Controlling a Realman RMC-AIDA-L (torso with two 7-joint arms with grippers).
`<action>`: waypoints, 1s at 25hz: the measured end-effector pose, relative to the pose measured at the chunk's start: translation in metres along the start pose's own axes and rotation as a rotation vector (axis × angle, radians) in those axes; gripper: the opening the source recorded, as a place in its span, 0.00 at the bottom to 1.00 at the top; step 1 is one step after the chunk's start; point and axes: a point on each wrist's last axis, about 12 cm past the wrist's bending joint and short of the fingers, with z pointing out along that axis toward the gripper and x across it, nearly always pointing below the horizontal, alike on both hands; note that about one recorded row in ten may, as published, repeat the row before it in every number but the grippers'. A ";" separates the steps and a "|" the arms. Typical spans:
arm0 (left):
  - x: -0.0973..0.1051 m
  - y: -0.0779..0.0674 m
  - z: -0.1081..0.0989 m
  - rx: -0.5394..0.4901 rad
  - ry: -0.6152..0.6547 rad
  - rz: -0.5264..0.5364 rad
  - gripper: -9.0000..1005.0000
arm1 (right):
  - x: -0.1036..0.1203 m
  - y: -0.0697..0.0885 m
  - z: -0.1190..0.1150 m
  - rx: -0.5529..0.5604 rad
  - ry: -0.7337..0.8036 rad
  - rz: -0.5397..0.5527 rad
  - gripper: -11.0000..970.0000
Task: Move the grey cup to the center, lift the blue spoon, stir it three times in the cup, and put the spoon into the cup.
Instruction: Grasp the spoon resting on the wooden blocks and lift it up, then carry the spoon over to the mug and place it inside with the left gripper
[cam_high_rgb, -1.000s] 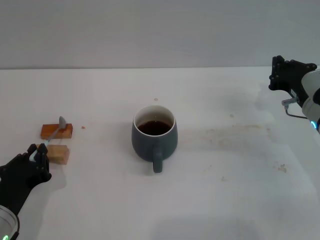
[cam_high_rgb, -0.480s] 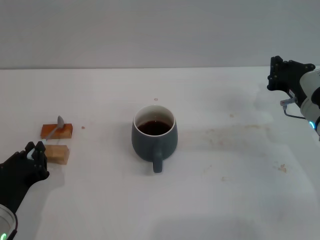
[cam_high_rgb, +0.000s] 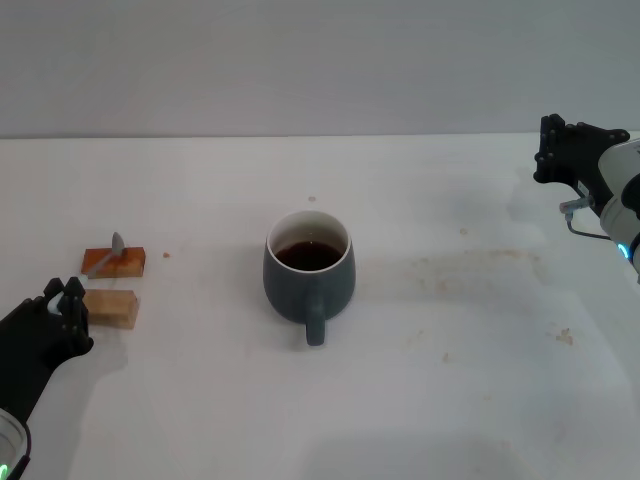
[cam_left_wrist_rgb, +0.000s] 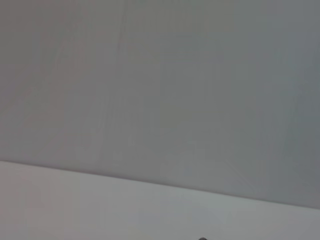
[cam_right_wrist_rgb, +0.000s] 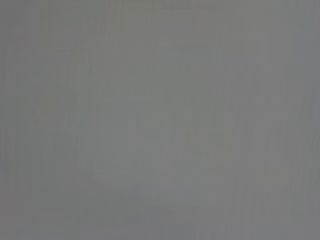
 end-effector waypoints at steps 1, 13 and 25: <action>0.000 0.000 0.000 0.000 -0.004 -0.001 0.15 | 0.000 0.000 0.000 0.000 0.000 0.000 0.04; -0.011 -0.002 0.003 0.015 -0.047 -0.004 0.15 | 0.000 0.000 0.000 0.000 0.000 0.001 0.04; -0.047 -0.011 0.006 0.086 -0.152 0.004 0.16 | 0.000 0.000 0.000 0.001 0.001 0.003 0.04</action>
